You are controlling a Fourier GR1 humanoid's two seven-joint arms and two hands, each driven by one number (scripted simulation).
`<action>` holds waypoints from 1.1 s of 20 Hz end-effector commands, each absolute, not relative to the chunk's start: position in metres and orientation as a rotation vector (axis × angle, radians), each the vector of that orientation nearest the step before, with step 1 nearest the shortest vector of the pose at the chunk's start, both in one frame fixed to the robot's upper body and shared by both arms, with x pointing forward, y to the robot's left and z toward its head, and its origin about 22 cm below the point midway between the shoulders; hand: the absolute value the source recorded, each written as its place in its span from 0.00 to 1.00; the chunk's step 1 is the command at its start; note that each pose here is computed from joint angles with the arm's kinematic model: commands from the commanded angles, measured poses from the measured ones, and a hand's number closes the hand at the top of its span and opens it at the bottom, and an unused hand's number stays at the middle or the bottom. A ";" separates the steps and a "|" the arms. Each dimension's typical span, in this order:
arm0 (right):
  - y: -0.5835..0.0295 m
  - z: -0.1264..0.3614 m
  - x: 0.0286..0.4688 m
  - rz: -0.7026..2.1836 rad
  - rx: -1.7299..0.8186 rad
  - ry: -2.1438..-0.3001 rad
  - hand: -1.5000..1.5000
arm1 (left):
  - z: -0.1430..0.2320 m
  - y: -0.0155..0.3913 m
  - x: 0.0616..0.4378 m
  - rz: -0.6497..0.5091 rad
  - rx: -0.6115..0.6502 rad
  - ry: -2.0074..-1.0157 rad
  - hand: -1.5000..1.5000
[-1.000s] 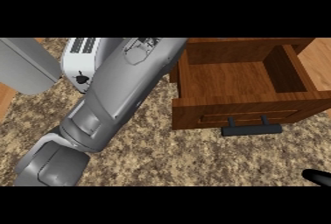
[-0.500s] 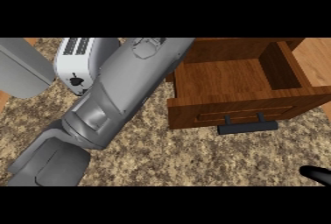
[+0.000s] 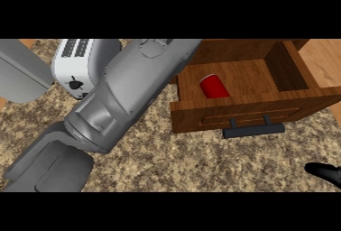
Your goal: Pick up the can, place it into the drawer and close the drawer
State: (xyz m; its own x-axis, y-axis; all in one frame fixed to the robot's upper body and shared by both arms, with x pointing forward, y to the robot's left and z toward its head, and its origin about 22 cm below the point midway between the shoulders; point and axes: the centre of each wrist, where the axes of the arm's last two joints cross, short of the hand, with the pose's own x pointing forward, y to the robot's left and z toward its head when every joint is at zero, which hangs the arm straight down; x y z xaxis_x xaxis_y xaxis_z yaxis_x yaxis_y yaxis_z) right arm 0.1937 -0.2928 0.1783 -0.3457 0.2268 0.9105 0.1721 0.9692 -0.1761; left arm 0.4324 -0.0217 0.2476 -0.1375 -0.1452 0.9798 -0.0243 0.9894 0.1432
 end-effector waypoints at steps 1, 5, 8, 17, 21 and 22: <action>-0.294 0.186 0.201 0.157 -0.334 -1.967 0.00 | 0.249 -0.023 0.432 -0.064 0.148 -1.733 0.00; -0.283 0.193 0.202 0.277 -0.392 -2.019 0.00 | 0.249 -0.020 0.435 -0.025 0.114 -1.710 0.00; -0.279 0.199 0.217 0.409 -0.485 -2.011 0.00 | 0.253 -0.023 0.433 -0.025 0.072 -1.701 0.00; -0.240 0.169 0.255 0.673 -0.707 -1.969 0.00 | 0.263 -0.026 0.432 0.006 0.052 -1.738 0.00; -0.238 0.142 0.283 0.757 -0.795 -1.914 0.00 | 0.265 -0.025 0.433 -0.009 0.052 -1.746 0.00; -0.221 0.141 0.286 0.800 -0.790 -1.898 0.00 | 0.254 -0.020 0.436 0.004 0.077 -1.743 0.00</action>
State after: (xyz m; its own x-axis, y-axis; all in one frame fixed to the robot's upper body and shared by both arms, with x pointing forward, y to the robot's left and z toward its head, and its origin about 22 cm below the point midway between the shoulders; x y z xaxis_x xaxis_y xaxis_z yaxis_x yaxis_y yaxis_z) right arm 0.2678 -0.2435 0.1611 -0.3901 0.7312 0.5597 0.2111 0.6626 -0.7186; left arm 0.4346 -0.0219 0.2566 -0.1618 -0.0337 0.9862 -0.0416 0.9988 0.0273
